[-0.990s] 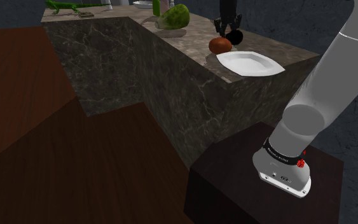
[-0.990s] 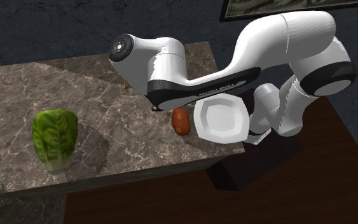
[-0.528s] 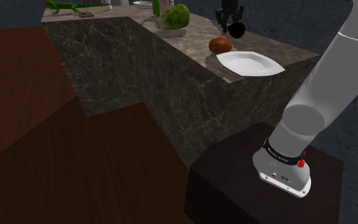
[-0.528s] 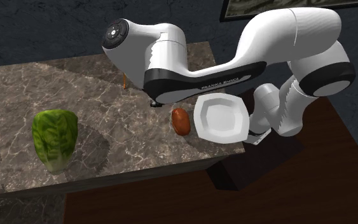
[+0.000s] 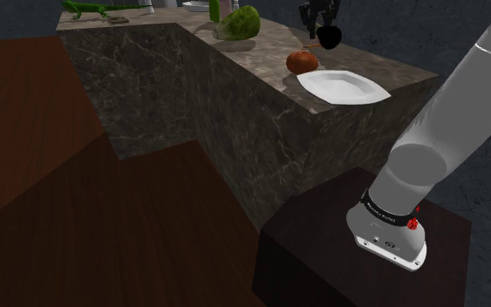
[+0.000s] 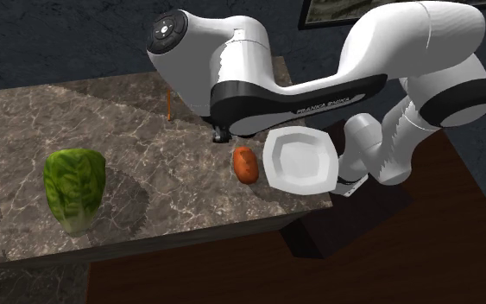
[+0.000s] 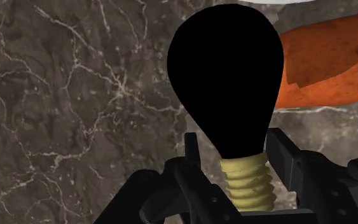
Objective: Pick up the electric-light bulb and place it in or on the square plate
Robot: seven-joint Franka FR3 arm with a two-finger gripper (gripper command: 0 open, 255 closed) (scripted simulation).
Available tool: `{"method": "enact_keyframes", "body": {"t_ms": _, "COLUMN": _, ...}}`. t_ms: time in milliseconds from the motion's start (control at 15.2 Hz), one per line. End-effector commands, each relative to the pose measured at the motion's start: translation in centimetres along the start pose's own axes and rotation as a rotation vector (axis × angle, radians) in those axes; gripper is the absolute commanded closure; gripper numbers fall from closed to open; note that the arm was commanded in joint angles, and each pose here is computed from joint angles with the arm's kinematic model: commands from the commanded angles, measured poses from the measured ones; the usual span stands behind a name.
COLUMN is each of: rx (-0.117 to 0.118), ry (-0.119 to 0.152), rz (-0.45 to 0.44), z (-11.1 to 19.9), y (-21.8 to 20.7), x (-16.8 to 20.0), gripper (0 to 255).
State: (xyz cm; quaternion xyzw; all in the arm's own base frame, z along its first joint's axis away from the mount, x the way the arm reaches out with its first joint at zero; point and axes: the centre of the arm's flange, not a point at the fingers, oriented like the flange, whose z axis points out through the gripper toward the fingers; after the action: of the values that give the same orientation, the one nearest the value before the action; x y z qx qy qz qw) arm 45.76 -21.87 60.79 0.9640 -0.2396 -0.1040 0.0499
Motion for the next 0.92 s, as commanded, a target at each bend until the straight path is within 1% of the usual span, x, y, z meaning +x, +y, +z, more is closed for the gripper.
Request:
{"method": "enact_keyframes", "body": {"t_ms": 0, "rx": 0.0, "ry": 0.0, "rz": 0.0, "z": 0.2, "y": -0.5, "x": -2.4, "gripper": 255}}
{"method": "enact_keyframes", "body": {"t_ms": 594, "rx": 0.0, "ry": 0.0, "rz": 0.0, "z": 2.1, "y": -3.9, "x": -13.7, "gripper": 255}}
{"method": "enact_keyframes", "body": {"t_ms": 660, "rx": 0.001, "ry": 0.001, "rz": 0.0, "z": 1.9, "y": -3.3, "x": -12.6, "gripper": 255}}
{"method": "enact_keyframes", "body": {"t_ms": 726, "rx": 0.001, "ry": 0.001, "rz": 0.0, "z": 1.9, "y": -3.3, "x": -12.6, "gripper": 0}}
{"method": "enact_keyframes", "body": {"t_ms": 858, "rx": -0.006, "ry": -0.025, "rz": -0.009, "z": 3.0, "y": -2.7, "x": -9.9, "gripper": 0}}
